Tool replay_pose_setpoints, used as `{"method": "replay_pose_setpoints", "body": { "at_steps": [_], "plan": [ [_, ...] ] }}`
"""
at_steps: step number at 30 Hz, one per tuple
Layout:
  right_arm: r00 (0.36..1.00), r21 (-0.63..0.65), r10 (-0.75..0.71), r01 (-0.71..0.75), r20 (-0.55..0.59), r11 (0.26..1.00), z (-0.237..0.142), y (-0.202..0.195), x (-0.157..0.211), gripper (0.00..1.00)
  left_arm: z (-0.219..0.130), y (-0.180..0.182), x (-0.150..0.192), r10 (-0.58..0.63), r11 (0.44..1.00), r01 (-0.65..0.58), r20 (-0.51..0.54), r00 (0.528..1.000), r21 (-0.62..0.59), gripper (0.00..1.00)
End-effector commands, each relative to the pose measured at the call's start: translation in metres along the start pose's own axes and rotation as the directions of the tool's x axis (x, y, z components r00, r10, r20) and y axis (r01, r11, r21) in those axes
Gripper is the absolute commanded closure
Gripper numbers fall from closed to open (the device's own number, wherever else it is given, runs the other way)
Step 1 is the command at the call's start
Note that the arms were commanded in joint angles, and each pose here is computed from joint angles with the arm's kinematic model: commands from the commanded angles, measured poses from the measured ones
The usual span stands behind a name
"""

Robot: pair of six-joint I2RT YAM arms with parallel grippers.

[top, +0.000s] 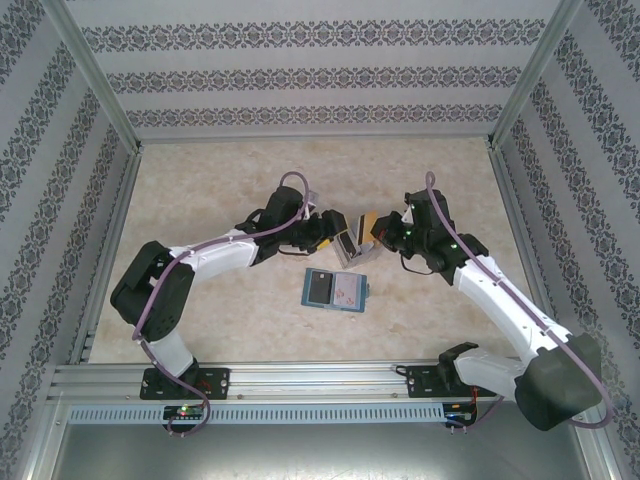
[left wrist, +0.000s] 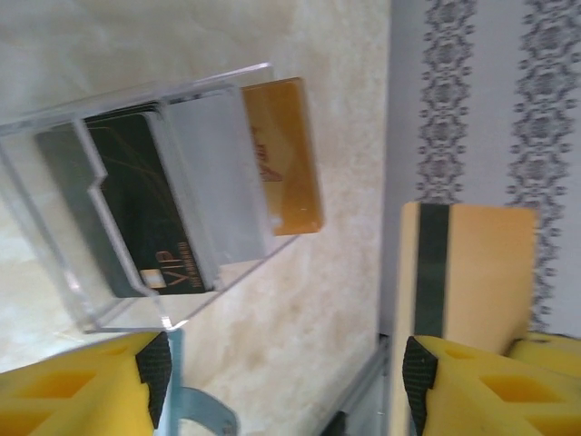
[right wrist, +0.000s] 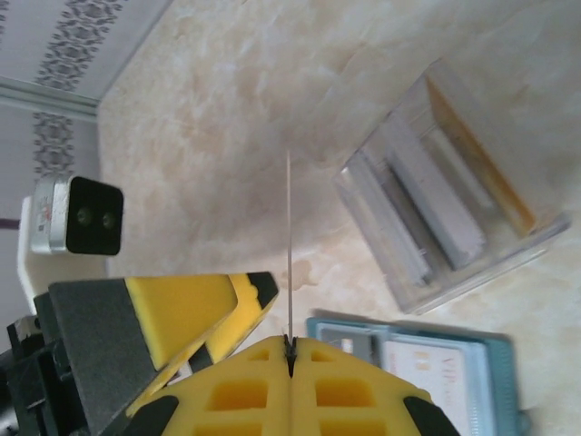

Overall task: Put the credit cards into the card holder
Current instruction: Pick up the credit card from the storage box.

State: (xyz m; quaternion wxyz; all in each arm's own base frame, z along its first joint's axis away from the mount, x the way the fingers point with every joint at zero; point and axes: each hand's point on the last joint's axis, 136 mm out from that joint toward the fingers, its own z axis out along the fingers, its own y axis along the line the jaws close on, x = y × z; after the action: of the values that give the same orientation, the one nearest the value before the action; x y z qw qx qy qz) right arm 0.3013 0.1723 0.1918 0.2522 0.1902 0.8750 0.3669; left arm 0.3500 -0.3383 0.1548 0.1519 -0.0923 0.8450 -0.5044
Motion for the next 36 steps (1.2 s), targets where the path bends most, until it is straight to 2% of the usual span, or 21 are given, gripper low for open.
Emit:
{"method": "replay_pose_setpoints", "body": {
  "at_steps": [1,3,6,9,12,18,21,23,28,29,36],
  "plan": [
    [0.999,-0.115,0.047,-0.049,-0.016,0.992,-0.002,0.021,0.005,1.0,-0.007,-0.051,-0.008,0.006,0.976,-0.002,-0.018,1.0,0.22,0.31],
    [0.998,-0.136,0.055,-0.057,-0.021,0.989,-0.001,0.023,0.006,1.0,-0.005,-0.06,-0.006,0.012,0.964,-0.001,-0.042,0.999,0.266,0.32],
    [0.998,-0.162,0.061,-0.066,-0.032,0.985,0.0,0.026,0.008,1.0,-0.003,-0.064,-0.005,0.003,0.949,0.015,-0.058,0.998,0.315,0.41],
    [0.996,-0.196,0.071,-0.078,-0.044,0.978,0.0,0.03,0.01,1.0,-0.003,-0.065,-0.003,0.003,0.947,0.02,-0.073,0.997,0.321,0.47],
    [0.994,-0.242,0.091,-0.102,-0.056,0.965,0.0,0.035,0.01,1.0,-0.003,-0.063,-0.002,0.0,0.948,0.025,-0.077,0.997,0.316,0.48],
    [0.993,-0.239,0.116,-0.118,-0.023,0.964,-0.002,0.028,0.007,1.0,-0.003,-0.058,0.0,-0.014,0.953,0.036,-0.076,0.997,0.301,0.47],
    [0.993,-0.23,0.117,-0.12,-0.028,0.966,-0.002,0.025,0.009,1.0,-0.005,-0.062,0.001,-0.008,0.947,0.032,-0.077,0.997,0.318,0.55],
    [0.992,-0.228,0.122,-0.127,-0.035,0.965,0.0,0.023,0.01,1.0,-0.007,-0.064,0.001,-0.005,0.945,0.029,-0.076,0.997,0.324,0.68],
    [0.995,-0.236,0.094,-0.098,-0.028,0.967,-0.003,0.022,0.011,0.87,-0.009,-0.066,0.002,0.0,0.946,0.025,-0.078,0.997,0.323,0.98],
    [0.995,-0.237,0.092,-0.096,-0.029,0.967,-0.003,0.021,0.011,0.84,-0.009,-0.065,0.003,0.003,0.947,0.022,-0.08,0.997,0.32,1.0],
    [0.995,-0.287,0.08,-0.096,-0.067,0.953,-0.012,0.016,0.003,0.76,-0.01,-0.071,0.012,0.04,0.939,0.013,-0.147,0.988,0.344,1.0]
  ]
}}
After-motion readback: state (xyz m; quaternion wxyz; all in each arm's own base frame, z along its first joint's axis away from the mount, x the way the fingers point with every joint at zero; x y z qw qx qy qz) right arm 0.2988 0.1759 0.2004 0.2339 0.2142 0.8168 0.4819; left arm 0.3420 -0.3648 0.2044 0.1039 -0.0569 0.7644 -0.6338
